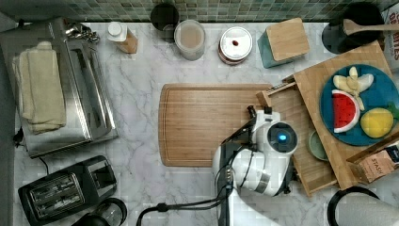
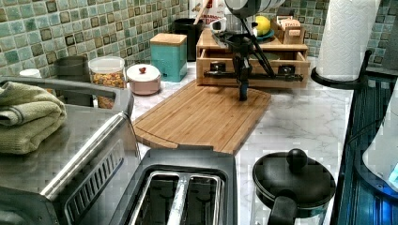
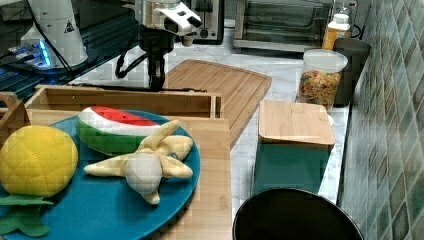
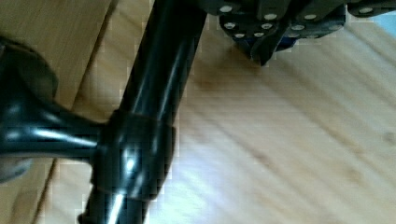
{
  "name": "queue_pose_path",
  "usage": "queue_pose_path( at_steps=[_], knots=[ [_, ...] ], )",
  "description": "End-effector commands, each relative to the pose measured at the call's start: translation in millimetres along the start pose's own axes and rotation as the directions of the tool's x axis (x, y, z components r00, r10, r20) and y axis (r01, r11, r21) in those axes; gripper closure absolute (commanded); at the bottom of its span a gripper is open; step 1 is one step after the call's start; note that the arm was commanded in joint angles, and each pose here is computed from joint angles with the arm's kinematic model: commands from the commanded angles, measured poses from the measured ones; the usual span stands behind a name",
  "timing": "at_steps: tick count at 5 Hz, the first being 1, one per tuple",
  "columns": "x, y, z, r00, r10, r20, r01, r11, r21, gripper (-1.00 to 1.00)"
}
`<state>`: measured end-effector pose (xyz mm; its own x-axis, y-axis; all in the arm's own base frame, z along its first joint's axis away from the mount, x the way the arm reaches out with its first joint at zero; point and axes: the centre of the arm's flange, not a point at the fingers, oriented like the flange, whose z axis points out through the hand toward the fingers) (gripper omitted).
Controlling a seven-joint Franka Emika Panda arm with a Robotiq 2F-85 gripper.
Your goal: Close the drawer.
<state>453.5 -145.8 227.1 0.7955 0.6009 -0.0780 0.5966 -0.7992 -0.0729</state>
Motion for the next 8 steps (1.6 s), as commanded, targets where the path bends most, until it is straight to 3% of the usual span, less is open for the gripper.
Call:
queue_pose_path(
  at_steps=[1,3,4,5,8],
  knots=[
    [-72,182,-111,0.991,0.107,-0.080,-0.122,0.968,-0.218,1.00],
    [-91,211,-124,0.978,0.098,-0.186,-0.157,0.928,-0.339,1.00],
    [-109,228,-139,0.974,0.094,-0.206,-0.164,0.921,-0.354,1.00],
    [-139,224,-155,0.978,-0.006,-0.210,-0.068,0.937,-0.344,1.00],
    [-139,224,-155,0.978,-0.006,-0.209,-0.068,0.937,-0.344,1.00]
  ],
)
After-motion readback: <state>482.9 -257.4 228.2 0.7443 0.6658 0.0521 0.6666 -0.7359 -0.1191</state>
